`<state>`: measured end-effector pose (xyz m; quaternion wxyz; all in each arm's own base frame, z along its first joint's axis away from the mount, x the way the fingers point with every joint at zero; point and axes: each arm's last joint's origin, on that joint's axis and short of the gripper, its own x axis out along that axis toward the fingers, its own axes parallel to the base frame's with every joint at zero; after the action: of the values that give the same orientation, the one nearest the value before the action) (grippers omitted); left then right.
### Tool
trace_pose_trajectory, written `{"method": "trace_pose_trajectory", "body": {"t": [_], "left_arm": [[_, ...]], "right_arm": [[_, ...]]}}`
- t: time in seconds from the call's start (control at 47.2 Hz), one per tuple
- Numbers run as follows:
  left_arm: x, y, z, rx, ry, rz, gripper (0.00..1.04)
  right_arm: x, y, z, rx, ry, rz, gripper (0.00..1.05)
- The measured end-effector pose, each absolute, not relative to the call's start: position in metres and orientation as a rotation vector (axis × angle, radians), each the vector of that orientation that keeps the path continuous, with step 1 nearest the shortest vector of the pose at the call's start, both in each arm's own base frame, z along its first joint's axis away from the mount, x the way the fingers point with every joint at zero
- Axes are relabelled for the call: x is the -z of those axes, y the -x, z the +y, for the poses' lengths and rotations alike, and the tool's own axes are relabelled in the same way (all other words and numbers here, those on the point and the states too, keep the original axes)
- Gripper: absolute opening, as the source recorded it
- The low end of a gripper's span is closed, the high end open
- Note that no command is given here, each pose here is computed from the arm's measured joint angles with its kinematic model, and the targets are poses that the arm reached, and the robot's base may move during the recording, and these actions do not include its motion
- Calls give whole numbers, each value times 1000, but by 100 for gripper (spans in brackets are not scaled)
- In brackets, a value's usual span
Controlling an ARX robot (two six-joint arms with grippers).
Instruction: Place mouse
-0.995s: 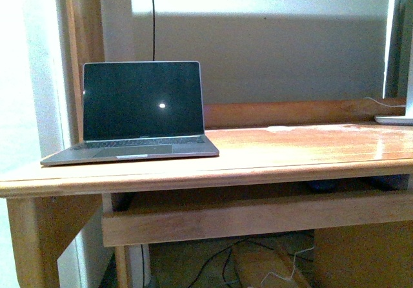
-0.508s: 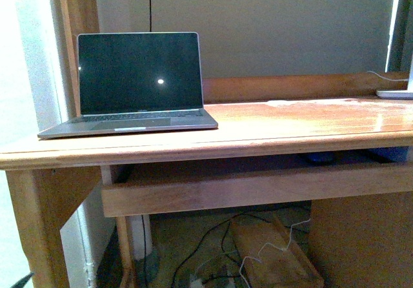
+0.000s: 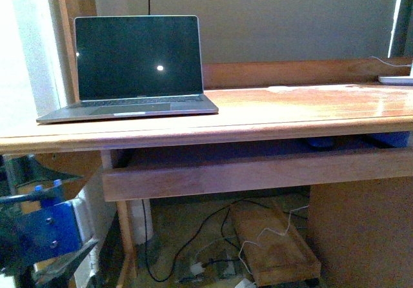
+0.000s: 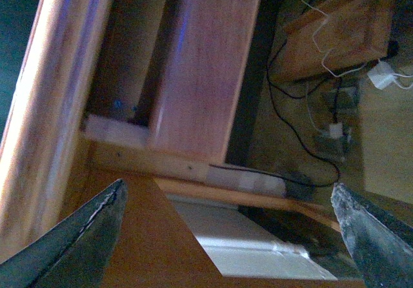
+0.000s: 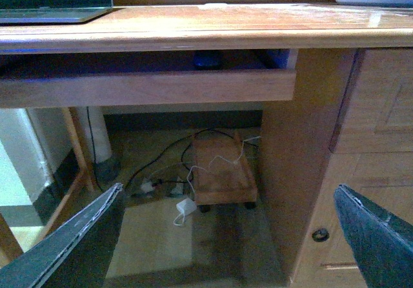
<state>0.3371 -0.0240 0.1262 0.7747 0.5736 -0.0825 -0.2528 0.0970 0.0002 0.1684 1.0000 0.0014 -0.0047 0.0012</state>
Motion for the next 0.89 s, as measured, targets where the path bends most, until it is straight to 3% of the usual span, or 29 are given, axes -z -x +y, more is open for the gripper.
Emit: {"method": "trace_pose_trajectory", "body": {"t": [0.191,0.381,0.657,0.741,0.89], "left_arm": [[-135,-376,-48,576,-1285,-279,97],[-120,-408,-59,592,-1299,-268,97],[-99,-429,-66,583,-1367,-304,97],[-93,-431,-67,562,-1393,-261,97],[-93,-419,-72,603,-1340,-34,97]], "right_arm": [[-168,-97,0,-2,-3,-9,97],[-168,-97,0,-2,-3,-9,97],[-168,-97,0,-2,-2,-9,97],[-168,-97,0,-2,-3,-9,97],[-168,-97,0,-2,-2,-9,97]]}}
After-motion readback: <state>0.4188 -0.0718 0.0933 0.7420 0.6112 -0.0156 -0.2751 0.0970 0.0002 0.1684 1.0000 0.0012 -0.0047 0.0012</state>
